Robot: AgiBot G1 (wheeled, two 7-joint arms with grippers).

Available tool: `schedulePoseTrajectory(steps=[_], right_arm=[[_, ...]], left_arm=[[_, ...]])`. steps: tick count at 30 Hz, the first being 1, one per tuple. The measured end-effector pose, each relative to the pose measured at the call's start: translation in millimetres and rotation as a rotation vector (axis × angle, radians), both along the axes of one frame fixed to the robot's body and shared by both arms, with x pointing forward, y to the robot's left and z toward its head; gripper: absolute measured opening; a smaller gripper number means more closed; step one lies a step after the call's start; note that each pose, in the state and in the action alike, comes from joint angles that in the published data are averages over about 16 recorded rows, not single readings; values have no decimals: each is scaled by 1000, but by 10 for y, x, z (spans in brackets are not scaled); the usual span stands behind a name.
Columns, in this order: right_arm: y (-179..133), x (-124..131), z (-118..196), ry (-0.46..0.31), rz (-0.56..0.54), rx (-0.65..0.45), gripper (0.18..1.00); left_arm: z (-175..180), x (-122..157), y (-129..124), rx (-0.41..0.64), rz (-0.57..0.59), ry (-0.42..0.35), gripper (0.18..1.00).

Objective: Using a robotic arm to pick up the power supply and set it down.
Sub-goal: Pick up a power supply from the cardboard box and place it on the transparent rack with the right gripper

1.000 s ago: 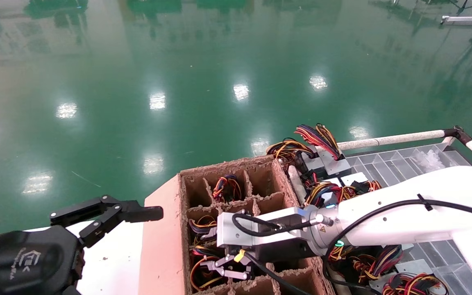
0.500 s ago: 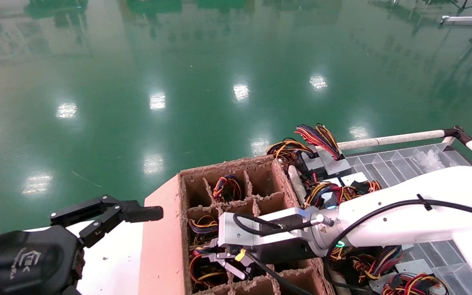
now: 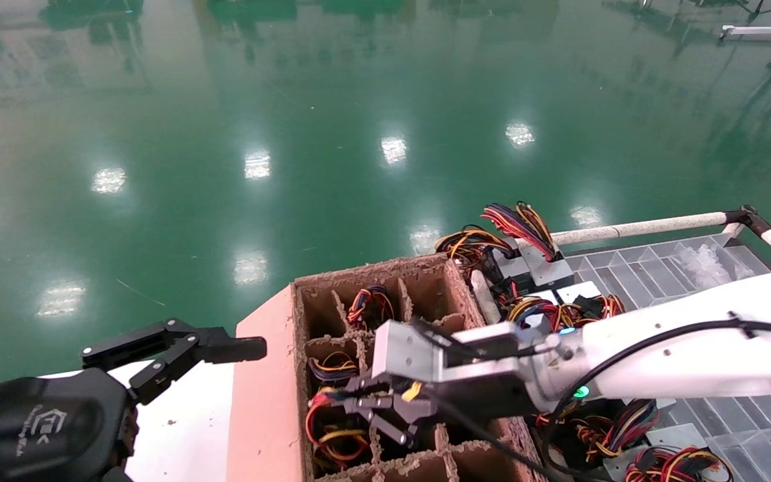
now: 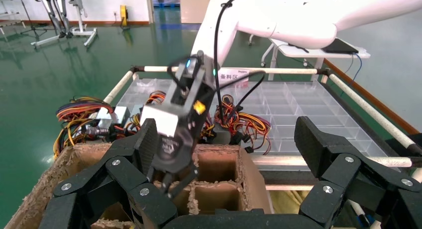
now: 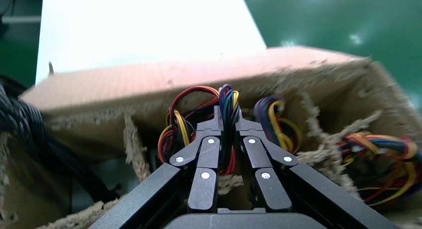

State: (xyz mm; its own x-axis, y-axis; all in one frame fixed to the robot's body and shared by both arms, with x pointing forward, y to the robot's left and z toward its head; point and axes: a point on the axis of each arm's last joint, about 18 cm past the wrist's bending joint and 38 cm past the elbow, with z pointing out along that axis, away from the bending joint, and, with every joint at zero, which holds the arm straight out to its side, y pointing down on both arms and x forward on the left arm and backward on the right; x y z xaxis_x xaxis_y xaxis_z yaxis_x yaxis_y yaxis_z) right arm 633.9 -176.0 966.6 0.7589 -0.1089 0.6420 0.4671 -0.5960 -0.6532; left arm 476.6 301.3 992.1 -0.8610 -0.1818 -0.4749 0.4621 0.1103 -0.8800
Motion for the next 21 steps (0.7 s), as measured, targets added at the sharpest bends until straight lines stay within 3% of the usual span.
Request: schedulePoseTrajectory(steps=[11,21], right_arm=[[-236,-280,495,-35,10,150,210],[-576,-677,1276,-145,24,288,210]], left_arm=[[0,0,0,0,0,0,1001],[0,0,0,0,0,0,1001]])
